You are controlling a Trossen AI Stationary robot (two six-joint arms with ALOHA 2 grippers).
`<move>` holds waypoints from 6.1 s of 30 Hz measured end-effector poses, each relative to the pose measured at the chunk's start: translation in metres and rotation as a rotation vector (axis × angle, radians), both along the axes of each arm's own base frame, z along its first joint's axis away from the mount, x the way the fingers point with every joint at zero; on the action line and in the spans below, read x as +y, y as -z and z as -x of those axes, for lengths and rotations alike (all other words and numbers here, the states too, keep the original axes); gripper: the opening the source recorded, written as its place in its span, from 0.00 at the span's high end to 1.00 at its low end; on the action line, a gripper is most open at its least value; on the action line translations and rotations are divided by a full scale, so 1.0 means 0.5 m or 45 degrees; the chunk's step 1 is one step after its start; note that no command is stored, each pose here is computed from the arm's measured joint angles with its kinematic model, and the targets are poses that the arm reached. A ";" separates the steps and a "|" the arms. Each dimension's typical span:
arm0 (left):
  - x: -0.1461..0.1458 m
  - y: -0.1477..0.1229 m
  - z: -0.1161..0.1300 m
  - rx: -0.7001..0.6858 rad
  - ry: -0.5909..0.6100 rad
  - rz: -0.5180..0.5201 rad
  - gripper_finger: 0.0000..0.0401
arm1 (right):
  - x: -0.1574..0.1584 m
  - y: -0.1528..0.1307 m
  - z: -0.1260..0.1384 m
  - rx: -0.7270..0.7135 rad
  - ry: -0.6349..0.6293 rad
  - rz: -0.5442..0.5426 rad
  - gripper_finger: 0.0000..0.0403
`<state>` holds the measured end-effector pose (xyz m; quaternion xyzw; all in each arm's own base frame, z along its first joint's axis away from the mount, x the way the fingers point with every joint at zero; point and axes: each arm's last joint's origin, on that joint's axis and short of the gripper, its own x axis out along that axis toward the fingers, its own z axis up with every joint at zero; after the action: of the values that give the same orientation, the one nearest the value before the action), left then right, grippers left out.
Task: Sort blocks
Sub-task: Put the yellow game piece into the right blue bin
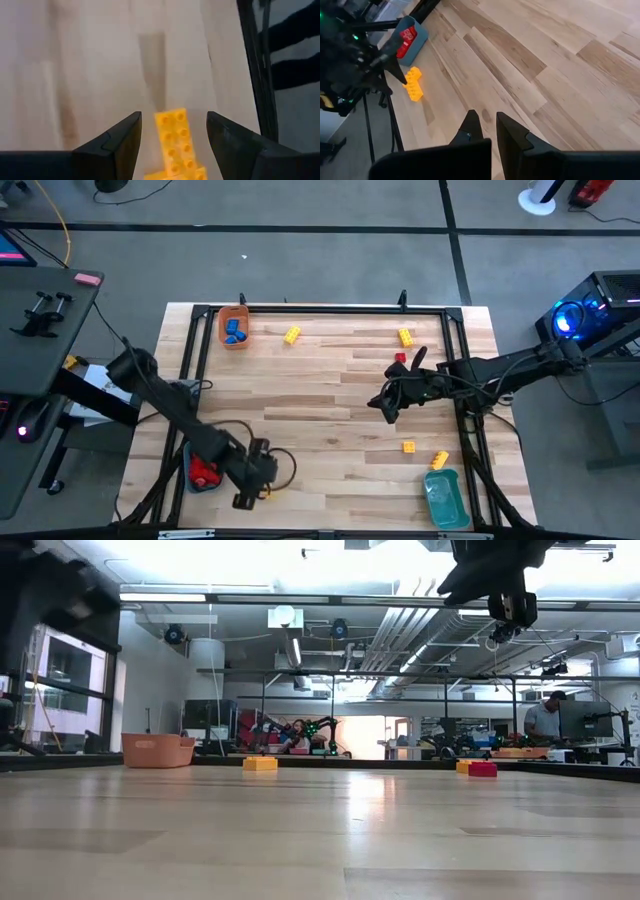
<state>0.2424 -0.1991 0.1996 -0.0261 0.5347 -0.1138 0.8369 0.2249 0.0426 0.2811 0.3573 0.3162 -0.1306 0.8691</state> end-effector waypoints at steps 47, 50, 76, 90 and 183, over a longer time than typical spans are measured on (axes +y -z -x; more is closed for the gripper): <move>0.236 -0.127 -0.050 -0.315 -0.363 -0.381 0.78 | 0.001 -0.004 -0.093 -0.372 0.270 -0.275 1.00; 0.265 -0.156 -0.079 -0.379 -0.364 -0.433 0.78 | -0.001 0.030 -0.132 -0.365 0.309 -0.303 0.97; 0.284 -0.129 -0.191 -0.449 -0.275 -0.598 0.78 | -0.013 0.063 -0.234 -0.197 0.333 -0.252 0.52; 0.291 -0.137 -0.201 -0.512 -0.283 -0.597 0.78 | -0.015 0.063 -0.233 -0.206 0.405 -0.256 0.77; 0.293 -0.103 0.001 -0.963 -0.801 0.219 0.39 | 0.170 0.159 0.200 1.268 0.666 -0.599 0.63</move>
<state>0.2420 -0.0529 0.2510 -0.2120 0.1485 0.0991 0.9608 0.1248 0.1274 0.2014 0.5014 0.6068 -0.4178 0.4537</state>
